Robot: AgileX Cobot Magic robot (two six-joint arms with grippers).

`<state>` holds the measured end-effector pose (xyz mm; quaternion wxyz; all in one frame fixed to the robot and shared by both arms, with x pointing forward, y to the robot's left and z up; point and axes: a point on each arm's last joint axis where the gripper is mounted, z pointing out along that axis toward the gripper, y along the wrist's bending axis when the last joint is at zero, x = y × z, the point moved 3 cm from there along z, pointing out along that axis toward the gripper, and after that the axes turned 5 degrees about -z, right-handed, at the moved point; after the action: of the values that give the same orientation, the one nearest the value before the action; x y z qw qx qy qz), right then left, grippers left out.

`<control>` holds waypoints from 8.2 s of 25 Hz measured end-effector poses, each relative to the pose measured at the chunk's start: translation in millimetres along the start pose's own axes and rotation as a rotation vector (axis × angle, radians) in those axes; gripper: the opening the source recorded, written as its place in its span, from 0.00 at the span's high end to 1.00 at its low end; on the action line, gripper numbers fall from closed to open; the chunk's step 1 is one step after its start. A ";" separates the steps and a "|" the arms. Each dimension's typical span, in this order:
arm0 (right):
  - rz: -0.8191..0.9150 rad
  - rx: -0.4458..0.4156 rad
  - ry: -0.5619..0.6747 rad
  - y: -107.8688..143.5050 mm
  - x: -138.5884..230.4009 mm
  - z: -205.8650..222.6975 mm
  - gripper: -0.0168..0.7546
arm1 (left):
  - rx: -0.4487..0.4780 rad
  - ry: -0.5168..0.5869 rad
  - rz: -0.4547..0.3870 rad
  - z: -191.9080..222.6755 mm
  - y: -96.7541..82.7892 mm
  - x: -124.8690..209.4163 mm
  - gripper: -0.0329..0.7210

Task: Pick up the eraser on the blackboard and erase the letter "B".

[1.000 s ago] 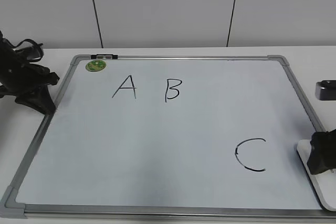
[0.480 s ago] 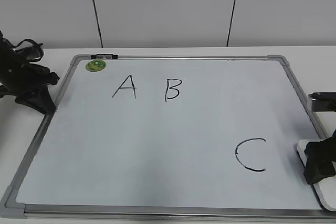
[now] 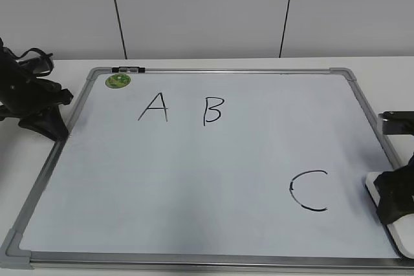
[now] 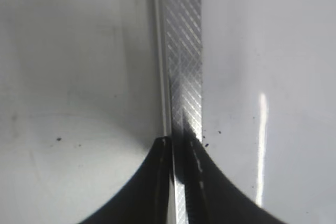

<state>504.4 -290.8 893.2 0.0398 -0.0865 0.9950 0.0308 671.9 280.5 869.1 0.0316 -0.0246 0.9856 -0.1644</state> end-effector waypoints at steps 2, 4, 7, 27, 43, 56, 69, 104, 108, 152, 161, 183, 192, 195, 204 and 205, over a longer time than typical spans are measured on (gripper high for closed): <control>-0.001 -0.005 0.014 0.1 -1.8 -1.6 0.28 | 0.000 0.000 0.000 0.0 0.0 0.0 0.91; -0.005 -0.011 0.034 -0.1 -6.8 -7.7 0.28 | 0.000 0.000 0.000 0.0 0.0 0.0 0.91; -0.010 -0.021 0.052 0.1 -16.3 -22.0 0.28 | 0.000 0.000 0.000 0.0 0.0 0.0 0.91; -0.371 -0.064 -0.143 109.0 -161.9 -107.6 0.28 | 0.004 0.001 -0.003 -0.1 -0.1 0.1 0.91; -0.457 -0.028 -0.149 157.7 -242.0 -15.9 0.28 | 0.010 0.008 -0.008 -0.3 -0.3 0.9 0.91; -0.461 0.006 -0.135 154.9 -253.2 15.9 0.28 | 0.011 0.009 -0.009 -0.4 -0.1 1.1 0.91; -0.462 0.019 -0.194 155.1 -262.4 25.7 0.27 | 0.011 0.009 -0.009 -0.4 -0.1 1.1 0.91; -0.646 0.080 -0.189 215.9 -244.6 29.1 0.29 | 0.011 0.009 -0.010 -0.6 0.5 1.0 0.91; -0.610 0.125 -0.185 203.1 -248.3 28.5 0.29 | 0.011 0.010 -0.011 0.1 0.8 1.1 0.91; -0.206 0.169 -0.208 33.7 -144.7 -112.1 0.29 | 0.010 0.014 -0.008 -0.4 0.8 1.2 0.91; 0.025 0.103 -0.213 -10.5 -98.0 -67.3 0.28 | 0.010 0.016 -0.008 -0.4 0.7 1.3 0.91; 0.125 0.071 -0.217 -38.9 -127.4 -4.5 0.28 | 0.010 0.016 -0.008 -0.4 0.7 1.3 0.91; 0.126 0.070 -0.216 -40.2 -132.2 0.6 0.20 | 0.010 0.016 -0.008 -0.4 0.7 1.4 0.91; 0.126 0.070 -0.216 -40.3 -132.8 1.0 0.20 | 0.010 0.016 -0.008 -0.4 0.7 1.4 0.91; 0.086 0.107 -0.174 -44.2 -143.2 -39.4 0.19 | 0.011 0.017 -0.007 -0.6 0.6 0.7 0.88; 0.078 0.113 -0.177 -44.6 -144.5 -46.7 0.19 | 0.010 0.015 -0.003 -2.4 0.0 -0.7 0.86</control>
<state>650.7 -313.4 949.5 0.1311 -0.0421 0.9903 -0.0165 672.4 281.4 871.4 0.0243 -0.0246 0.9849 -0.1696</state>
